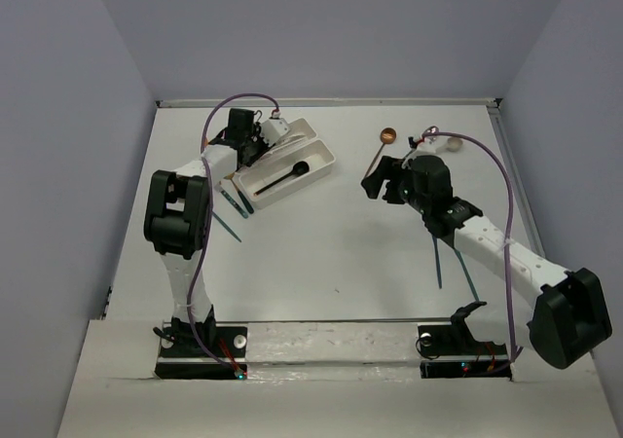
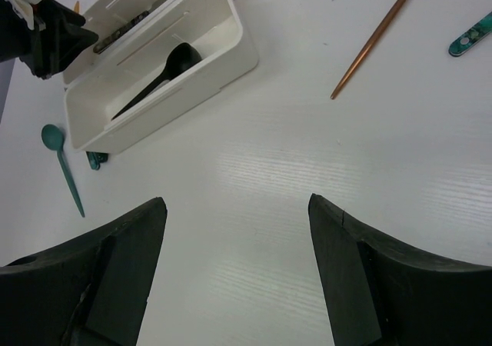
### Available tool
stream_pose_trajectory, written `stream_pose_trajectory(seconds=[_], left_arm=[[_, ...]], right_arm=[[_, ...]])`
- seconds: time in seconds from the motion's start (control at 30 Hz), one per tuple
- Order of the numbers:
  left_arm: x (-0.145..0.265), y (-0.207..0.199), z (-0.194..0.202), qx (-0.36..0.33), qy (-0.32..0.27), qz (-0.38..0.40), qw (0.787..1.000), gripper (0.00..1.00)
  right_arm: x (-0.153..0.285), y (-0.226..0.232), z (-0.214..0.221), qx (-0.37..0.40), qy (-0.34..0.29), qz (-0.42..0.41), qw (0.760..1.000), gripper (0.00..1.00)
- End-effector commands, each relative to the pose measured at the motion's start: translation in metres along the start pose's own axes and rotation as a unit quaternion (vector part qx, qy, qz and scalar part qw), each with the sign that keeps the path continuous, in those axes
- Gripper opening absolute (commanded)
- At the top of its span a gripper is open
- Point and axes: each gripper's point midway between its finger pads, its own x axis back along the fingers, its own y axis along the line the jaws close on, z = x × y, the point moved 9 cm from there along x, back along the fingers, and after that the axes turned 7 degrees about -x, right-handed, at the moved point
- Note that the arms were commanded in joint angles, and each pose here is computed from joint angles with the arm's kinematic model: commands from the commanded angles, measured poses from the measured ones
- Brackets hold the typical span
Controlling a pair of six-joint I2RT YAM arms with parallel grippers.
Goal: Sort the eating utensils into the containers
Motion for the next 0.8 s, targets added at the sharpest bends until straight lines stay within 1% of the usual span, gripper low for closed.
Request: stream_pose_trajectory(seconds=[0.0, 0.03, 0.07, 0.1, 0.17, 0.2, 0.3, 0.37, 0.57, 0.63, 0.77], left_arm=[[0.010, 0.015, -0.014, 0.009, -0.023, -0.033, 0.999, 0.43], [0.012, 0.017, -0.017, 0.012, -0.026, -0.036, 0.999, 0.43], [0.016, 0.020, -0.020, 0.018, -0.030, -0.042, 0.999, 0.43], [0.019, 0.022, -0.022, 0.033, -0.033, -0.045, 0.998, 0.46], [0.026, 0.031, -0.030, 0.050, -0.041, -0.056, 0.996, 0.47], [0.035, 0.037, -0.037, 0.068, -0.050, -0.064, 0.994, 0.49], [0.054, 0.047, -0.051, 0.094, -0.071, -0.070, 0.991, 0.50], [0.067, 0.049, -0.061, 0.109, -0.089, -0.065, 0.988, 0.50], [0.097, 0.045, -0.079, 0.130, -0.110, -0.034, 0.985, 0.54], [0.103, 0.043, -0.079, 0.137, -0.110, -0.023, 0.984, 0.54], [0.118, 0.039, -0.078, 0.150, -0.112, -0.020, 0.982, 0.55]], right_arm=[[0.009, 0.000, -0.014, 0.011, -0.033, 0.000, 0.999, 0.80], [0.010, 0.000, -0.015, 0.012, -0.036, 0.002, 0.999, 0.80], [0.012, -0.003, -0.012, 0.014, -0.026, 0.012, 0.999, 0.80], [0.012, -0.006, -0.013, 0.013, -0.027, 0.020, 0.999, 0.81], [0.013, -0.011, -0.013, 0.015, -0.026, 0.037, 0.999, 0.82], [0.014, -0.016, -0.015, 0.016, -0.027, 0.048, 0.998, 0.83], [0.014, -0.023, -0.012, 0.016, -0.019, 0.063, 0.998, 0.84], [0.014, -0.035, -0.014, 0.009, -0.019, 0.082, 0.996, 0.84], [0.015, -0.066, -0.015, -0.012, -0.010, 0.117, 0.993, 0.86], [0.017, -0.075, -0.013, -0.021, -0.002, 0.120, 0.993, 0.86], [0.021, -0.095, -0.016, -0.039, -0.006, 0.139, 0.990, 0.87]])
